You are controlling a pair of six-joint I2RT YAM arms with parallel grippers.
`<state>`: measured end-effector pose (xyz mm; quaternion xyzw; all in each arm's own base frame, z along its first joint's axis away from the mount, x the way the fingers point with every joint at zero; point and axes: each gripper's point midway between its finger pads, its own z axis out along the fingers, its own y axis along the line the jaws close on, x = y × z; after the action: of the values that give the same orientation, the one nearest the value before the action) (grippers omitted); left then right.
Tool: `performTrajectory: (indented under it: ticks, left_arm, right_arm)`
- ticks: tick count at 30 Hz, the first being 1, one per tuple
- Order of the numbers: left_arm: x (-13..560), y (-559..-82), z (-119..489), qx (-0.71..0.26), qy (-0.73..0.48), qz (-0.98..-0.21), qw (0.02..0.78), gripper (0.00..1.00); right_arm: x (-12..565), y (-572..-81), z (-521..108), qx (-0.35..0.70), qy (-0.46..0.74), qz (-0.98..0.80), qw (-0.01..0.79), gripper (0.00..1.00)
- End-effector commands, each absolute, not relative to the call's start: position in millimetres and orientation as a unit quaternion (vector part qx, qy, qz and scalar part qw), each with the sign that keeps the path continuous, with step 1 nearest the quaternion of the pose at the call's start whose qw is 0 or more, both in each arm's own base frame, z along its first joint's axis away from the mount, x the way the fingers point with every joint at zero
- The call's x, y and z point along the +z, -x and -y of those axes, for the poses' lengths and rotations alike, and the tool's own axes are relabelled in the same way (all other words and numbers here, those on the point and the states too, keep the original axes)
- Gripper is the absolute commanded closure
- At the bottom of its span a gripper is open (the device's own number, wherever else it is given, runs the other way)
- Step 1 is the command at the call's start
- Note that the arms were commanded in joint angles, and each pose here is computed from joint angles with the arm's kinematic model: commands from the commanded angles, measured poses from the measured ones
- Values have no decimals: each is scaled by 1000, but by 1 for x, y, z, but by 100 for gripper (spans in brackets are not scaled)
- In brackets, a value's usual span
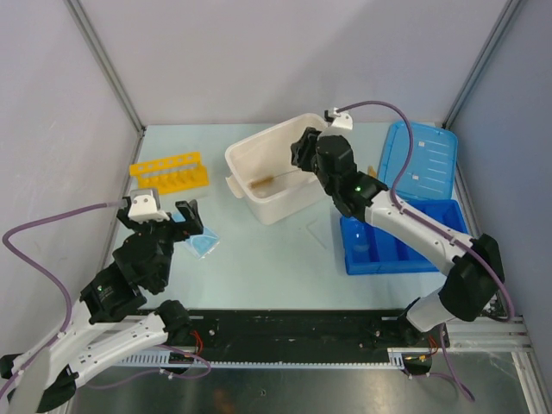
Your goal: Organize the chemistry lab equipment
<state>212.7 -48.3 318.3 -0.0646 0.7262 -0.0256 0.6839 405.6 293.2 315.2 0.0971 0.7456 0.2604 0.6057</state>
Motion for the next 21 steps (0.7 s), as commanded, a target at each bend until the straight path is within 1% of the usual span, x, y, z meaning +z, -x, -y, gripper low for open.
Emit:
performTrajectory:
  ticks: [1,5,9,16,21]
  left_arm:
    - [326,-212,45,-33,78,-715,694,1]
    - [327,-211,43,-36,81,-713,696,1]
    - [328,-210,42,-38,84,-711,697,1]
    - [328,-210,41,-36,86,-711,697,1]
    - [328,-209,40,-40,89,-709,698,1]
  right_arm:
    - [272,-361,-283,165,71,-822,541,52]
    - [224,-328,-273,115,149,-851,490,54]
    - [188,-305,-270,129,185,-862,455,54]
    - [126,-290,-257,107,203,-884,406,56]
    - [101,-288,-255,106,206,-888,399,57]
